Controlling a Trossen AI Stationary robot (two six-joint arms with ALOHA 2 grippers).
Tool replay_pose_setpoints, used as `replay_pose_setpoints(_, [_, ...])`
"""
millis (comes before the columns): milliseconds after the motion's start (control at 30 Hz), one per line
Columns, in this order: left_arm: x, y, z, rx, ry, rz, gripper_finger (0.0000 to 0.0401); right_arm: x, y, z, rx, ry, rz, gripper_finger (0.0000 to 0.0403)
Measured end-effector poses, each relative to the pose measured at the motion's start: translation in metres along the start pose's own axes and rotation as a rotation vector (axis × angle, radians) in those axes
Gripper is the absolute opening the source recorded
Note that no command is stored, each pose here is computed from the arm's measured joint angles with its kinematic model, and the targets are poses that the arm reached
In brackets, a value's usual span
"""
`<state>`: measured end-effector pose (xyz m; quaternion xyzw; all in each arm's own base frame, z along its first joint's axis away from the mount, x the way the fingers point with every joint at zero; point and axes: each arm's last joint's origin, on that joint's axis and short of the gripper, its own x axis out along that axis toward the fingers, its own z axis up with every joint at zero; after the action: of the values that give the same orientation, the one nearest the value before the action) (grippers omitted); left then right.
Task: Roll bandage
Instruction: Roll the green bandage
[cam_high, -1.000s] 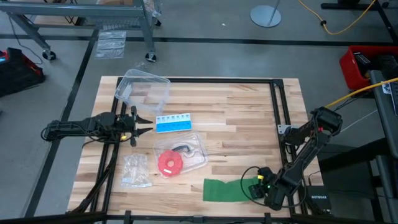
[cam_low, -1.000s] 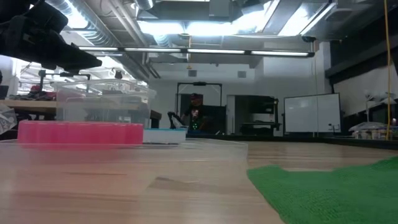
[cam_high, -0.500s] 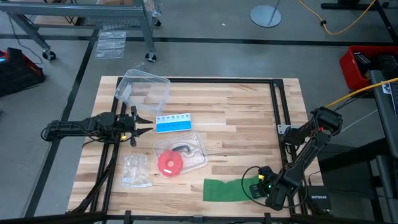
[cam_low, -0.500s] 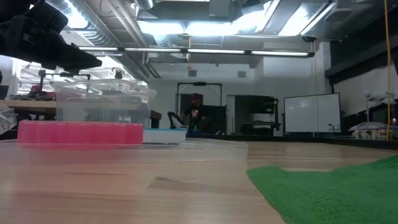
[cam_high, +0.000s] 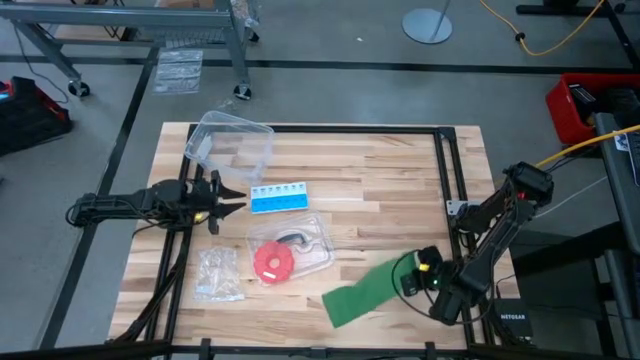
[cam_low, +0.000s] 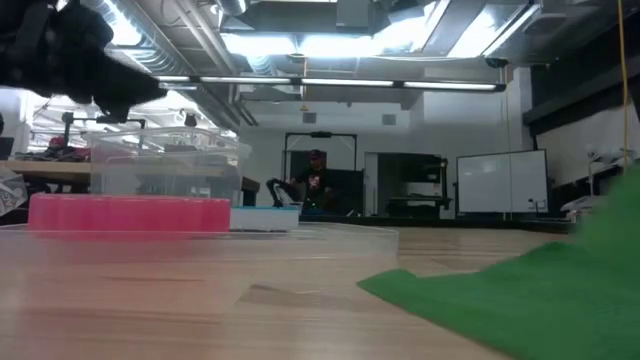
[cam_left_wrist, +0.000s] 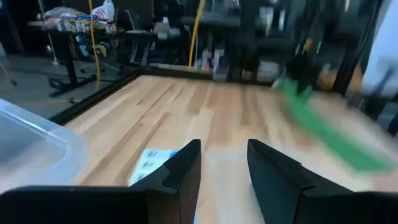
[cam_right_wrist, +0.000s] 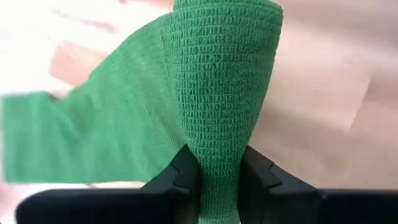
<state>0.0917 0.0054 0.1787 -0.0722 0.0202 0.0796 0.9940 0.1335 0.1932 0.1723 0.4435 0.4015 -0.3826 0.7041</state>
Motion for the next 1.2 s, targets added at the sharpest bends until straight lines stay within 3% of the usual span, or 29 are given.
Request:
replay_pose_setpoints(133, [0.0, -0.001, 0.007, -0.126, -0.073, -0.015, 0.0124, -0.01, -0.001, 0.014, -0.019, -0.114, 0.079, 0.0067])
replay_pose_setpoints(433, [-0.002, -0.003, 0.02, -0.135, -0.199, -0.037, 0.0124, -0.02, 0.0, 0.028, -0.123, -0.315, 0.212, 0.0067])
replay_pose_setpoints(900, [-0.002, -0.002, 0.021, -0.137, -0.201, -0.014, 0.0124, -0.035, -0.015, 0.093, -0.262, -0.504, -0.074, 0.0067])
replay_pose_setpoints(1200, [-0.002, -0.002, 0.02, -0.132, -0.198, -0.008, 0.0124, -0.058, -0.033, 0.148, -0.312, -0.54, -0.163, 0.0067])
